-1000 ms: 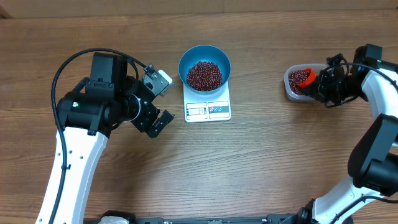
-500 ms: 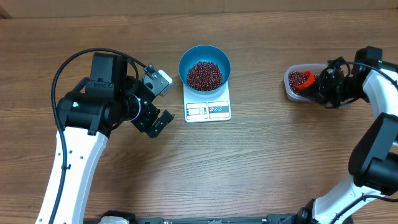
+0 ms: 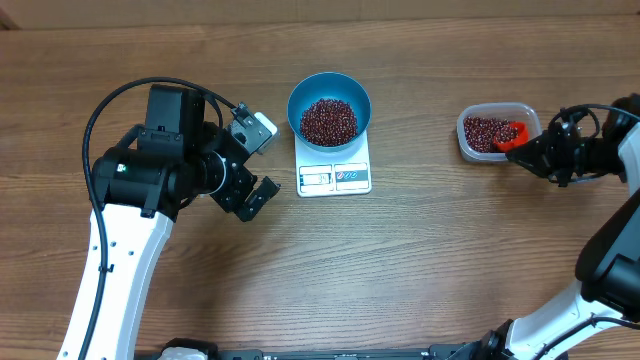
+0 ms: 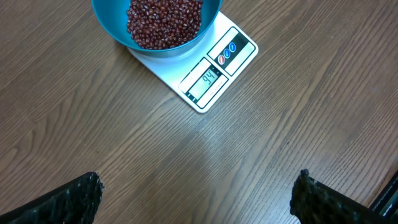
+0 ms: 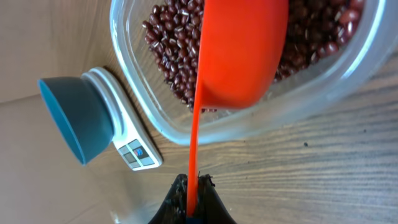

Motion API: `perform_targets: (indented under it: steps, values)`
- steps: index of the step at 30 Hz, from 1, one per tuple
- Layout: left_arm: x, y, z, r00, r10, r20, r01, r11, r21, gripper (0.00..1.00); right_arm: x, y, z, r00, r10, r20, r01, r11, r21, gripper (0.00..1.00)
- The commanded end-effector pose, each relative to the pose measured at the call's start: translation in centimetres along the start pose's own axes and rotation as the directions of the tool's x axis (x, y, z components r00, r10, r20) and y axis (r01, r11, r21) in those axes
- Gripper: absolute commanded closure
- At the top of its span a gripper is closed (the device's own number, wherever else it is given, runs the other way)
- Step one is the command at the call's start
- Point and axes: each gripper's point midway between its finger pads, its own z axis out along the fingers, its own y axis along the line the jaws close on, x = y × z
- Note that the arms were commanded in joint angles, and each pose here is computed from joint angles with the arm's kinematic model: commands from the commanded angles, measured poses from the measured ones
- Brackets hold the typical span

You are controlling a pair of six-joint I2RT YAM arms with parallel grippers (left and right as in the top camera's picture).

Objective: Scoop item into bowl and weigh 150g on scale
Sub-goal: 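Dip the scoop into the red beans again with the right gripper, then lift the filled scoop out of the tub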

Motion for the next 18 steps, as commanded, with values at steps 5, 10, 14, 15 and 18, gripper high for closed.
perform_targets:
  steps: [5,10,14,15,18]
  values:
    - [-0.5,-0.1,-0.2,1.000,0.026,0.014,-0.026,1.000,0.008,0.00,0.1,1.8,-1.5,0.997,-0.081,0.007,0.081,0.988,-0.132,0.96]
    - [-0.5,-0.1,-0.2,1.000,0.026,0.014,-0.027,1.000,0.008,0.00,0.1,1.4,-2.0,0.998,-0.066,0.011,0.067,0.989,-0.134,0.96]
    - [-0.5,-0.1,-0.2,1.000,0.026,0.014,-0.026,1.000,0.008,0.00,0.1,1.5,-2.3,0.997,-0.080,0.020,0.083,0.984,-0.158,0.96]
    - [-0.5,-0.1,-0.2,1.000,0.026,0.014,-0.026,1.000,0.008,0.00,0.3,2.1,-2.5,0.994,-0.110,0.024,0.113,0.974,-0.197,0.96]
    - [-0.5,-0.1,-0.2,1.000,0.026,0.014,-0.026,1.000,0.008,0.00,0.5,2.3,-2.6,0.994,-0.107,0.020,0.109,0.973,-0.205,0.96]
